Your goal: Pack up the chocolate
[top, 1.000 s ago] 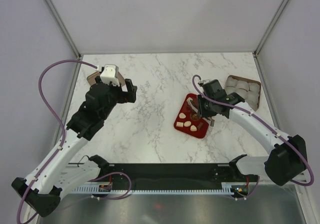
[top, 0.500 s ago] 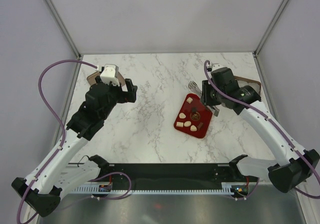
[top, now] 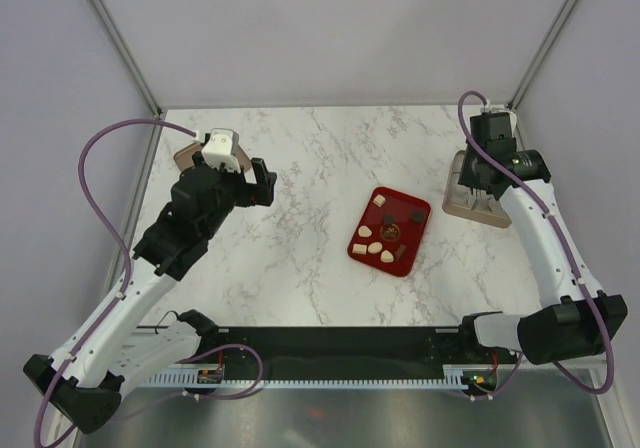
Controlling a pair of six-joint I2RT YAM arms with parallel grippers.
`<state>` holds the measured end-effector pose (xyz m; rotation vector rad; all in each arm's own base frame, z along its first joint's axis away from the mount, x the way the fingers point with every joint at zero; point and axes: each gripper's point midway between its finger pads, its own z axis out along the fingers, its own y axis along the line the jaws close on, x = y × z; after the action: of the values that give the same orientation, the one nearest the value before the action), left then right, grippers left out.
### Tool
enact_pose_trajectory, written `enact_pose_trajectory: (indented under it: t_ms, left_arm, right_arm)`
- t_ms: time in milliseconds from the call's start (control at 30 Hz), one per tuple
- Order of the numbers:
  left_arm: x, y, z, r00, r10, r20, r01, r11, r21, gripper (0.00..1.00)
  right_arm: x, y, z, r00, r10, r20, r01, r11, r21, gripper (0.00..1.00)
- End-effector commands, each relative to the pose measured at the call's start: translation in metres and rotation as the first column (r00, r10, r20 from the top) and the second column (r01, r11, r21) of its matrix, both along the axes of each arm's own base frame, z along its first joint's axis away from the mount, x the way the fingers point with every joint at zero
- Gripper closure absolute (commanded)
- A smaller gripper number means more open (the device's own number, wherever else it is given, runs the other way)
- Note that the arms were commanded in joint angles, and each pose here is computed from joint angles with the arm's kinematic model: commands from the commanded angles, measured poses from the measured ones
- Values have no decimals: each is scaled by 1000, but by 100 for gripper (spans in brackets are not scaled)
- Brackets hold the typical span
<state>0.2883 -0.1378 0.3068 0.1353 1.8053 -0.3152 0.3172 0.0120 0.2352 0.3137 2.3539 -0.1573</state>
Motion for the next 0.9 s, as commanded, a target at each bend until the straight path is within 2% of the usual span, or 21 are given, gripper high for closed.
enact_pose_trajectory:
  t_ms: [0,300,400,867]
  left_arm:
    - [5,-1,11,1000,0,25,1,1000,-10,0]
    - [4,-2,13,1000,-9,7,9,1000,-22,0]
    - [4,-2,13,1000,-10,7,10,1000,-23,0]
    - [5,-7,8,999,-30,-24,29,999,-25,0]
  right_arm:
    - [8,-33,-3,993,-120,10,120,992,-44,75]
    - [17,-67,-26,974,-224,-27,222,973,-65,75]
    - [16,-92,-32,957,-288,-38,285,956,-74,75]
    - [35,-122,-41,933,-360,-32,359,933,-15,73]
